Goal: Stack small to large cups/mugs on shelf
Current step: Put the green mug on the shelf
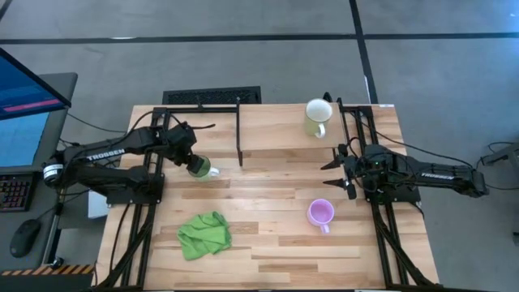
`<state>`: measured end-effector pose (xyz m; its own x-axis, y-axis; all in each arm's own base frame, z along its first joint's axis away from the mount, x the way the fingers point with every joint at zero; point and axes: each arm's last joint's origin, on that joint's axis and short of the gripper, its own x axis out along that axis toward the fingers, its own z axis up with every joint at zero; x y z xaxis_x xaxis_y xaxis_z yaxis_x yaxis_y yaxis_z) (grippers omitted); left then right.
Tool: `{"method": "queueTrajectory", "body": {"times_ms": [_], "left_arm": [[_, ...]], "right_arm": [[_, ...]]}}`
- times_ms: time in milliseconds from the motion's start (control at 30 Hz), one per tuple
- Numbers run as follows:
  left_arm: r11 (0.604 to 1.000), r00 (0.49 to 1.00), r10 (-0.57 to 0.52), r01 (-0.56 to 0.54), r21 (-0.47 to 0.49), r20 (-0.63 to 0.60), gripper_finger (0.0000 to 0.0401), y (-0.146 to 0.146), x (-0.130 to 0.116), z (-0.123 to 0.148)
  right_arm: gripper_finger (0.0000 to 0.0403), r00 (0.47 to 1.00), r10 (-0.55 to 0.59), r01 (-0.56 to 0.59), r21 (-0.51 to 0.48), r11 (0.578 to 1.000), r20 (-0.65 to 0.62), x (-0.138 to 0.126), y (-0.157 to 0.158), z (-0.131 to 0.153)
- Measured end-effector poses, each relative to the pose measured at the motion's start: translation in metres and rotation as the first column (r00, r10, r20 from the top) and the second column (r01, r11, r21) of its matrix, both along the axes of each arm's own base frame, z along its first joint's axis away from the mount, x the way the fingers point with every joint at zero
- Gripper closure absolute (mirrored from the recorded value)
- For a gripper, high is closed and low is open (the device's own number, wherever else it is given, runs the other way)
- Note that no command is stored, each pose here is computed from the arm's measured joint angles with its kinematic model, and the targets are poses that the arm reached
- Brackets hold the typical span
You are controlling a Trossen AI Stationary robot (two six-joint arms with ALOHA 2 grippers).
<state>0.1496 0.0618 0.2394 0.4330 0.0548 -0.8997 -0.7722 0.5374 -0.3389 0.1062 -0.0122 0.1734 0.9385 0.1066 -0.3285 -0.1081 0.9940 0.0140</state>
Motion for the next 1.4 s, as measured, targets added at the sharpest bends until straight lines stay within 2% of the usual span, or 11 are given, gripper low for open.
{"method": "queueTrajectory", "body": {"times_ms": [133,300,500,800,1133,1400], "left_arm": [[0.997,0.999,-0.022,0.020,0.071,0.030,0.0216,0.003,0.003,0.016],[0.986,1.000,0.016,-0.018,0.167,0.013,0.0216,0.005,0.002,0.034],[0.992,0.990,0.071,-0.057,0.112,-0.122,0.0216,0.000,-0.010,0.029],[0.992,0.987,0.109,-0.101,0.074,-0.121,0.0216,-0.010,-0.006,0.028],[0.984,0.975,0.158,-0.142,0.105,-0.154,0.0216,-0.019,-0.005,0.026],[0.988,0.966,0.142,-0.123,0.096,-0.215,0.0216,-0.022,0.006,0.018]], "right_arm": [[0.0135,1.000,0.000,0.000,0.000,1.000,0.000,0.000,0.000,0.000],[0.0135,1.000,0.000,0.000,0.002,1.000,-0.005,0.000,0.000,0.000],[0.0135,0.999,0.000,0.001,0.008,1.000,-0.036,-0.001,0.000,-0.003],[0.0135,0.999,0.000,0.000,0.007,1.000,-0.035,-0.001,0.000,-0.003],[0.0135,0.999,0.006,-0.006,-0.009,1.000,-0.033,-0.001,0.000,-0.003],[0.0135,0.999,0.006,-0.006,-0.009,1.000,-0.033,-0.001,0.000,-0.003]]}}
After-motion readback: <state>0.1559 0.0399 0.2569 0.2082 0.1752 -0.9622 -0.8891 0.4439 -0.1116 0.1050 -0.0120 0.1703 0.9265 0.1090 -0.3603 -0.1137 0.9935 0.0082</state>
